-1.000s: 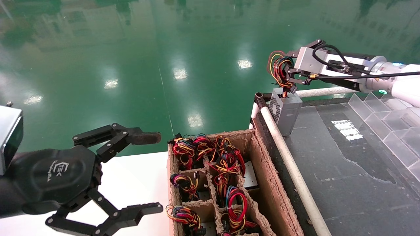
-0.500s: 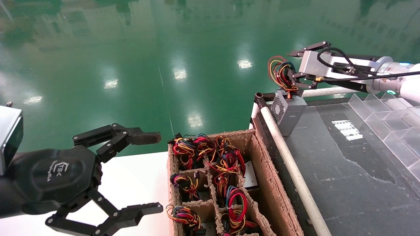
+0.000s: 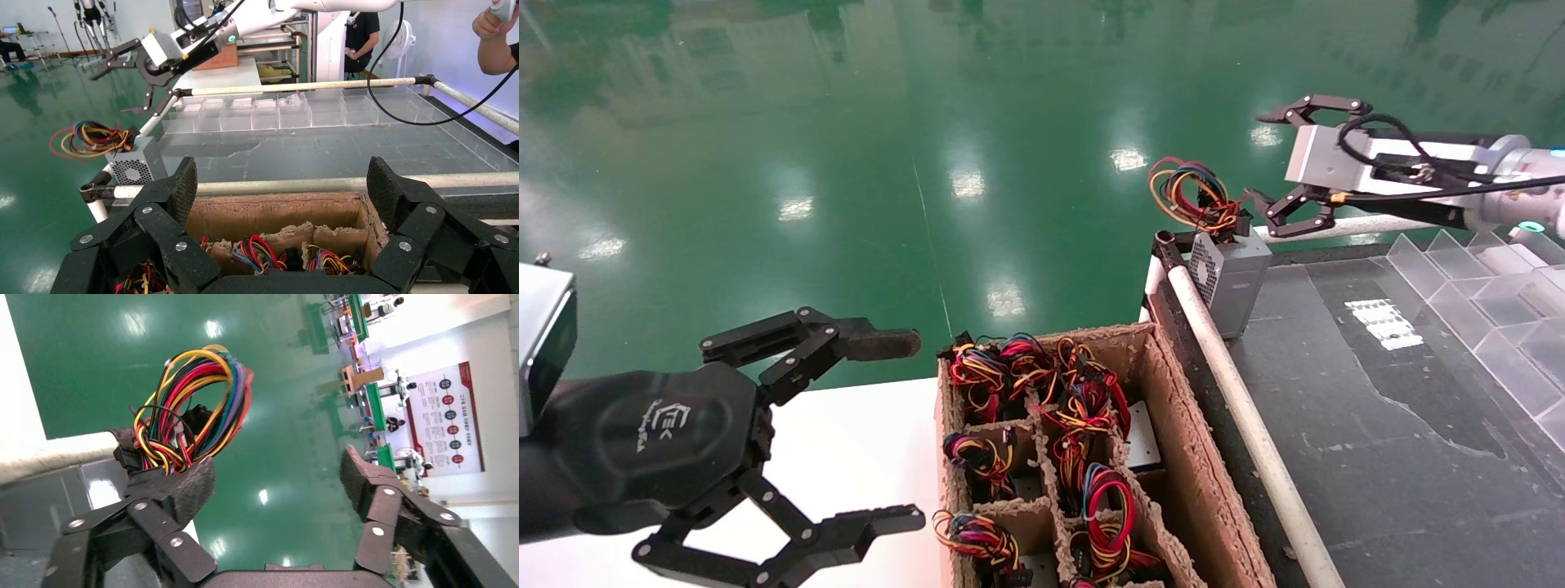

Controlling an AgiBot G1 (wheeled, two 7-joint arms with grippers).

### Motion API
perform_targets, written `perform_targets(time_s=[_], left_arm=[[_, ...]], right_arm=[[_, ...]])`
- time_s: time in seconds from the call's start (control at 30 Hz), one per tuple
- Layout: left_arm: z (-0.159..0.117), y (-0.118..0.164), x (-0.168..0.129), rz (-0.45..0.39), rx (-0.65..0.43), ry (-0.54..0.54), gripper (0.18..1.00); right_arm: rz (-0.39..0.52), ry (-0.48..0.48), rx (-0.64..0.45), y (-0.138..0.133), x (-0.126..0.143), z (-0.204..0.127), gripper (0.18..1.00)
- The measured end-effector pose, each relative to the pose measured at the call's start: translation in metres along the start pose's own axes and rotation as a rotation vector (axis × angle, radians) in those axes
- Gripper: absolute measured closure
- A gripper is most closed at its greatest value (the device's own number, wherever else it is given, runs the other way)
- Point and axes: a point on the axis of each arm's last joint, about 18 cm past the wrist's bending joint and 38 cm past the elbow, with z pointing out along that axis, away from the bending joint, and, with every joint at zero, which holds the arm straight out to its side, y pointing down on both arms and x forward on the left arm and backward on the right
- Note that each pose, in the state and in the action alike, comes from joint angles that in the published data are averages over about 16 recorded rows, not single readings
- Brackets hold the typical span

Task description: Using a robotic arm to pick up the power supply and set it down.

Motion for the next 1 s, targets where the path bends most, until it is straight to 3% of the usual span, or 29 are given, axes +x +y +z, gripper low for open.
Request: perform_targets(time_s=[0.47, 0.7, 1.0], left_arm=[[0.000, 0.000, 0.000, 0.000, 0.000, 0.000, 0.183], [0.000, 0.000, 0.000, 0.000, 0.000, -0.001, 0.183], [0.000, 0.000, 0.000, 0.000, 0.000, -0.001, 0.183]], right_arm=[[0.488, 0.064, 0.183, -0.001, 0.011, -0.049, 0.282], [0.552, 0.070, 0.235, 0.000, 0.007, -0.062, 0.211], [0.583, 0.043, 0.300, -0.007, -0.005, -0.076, 0.181]])
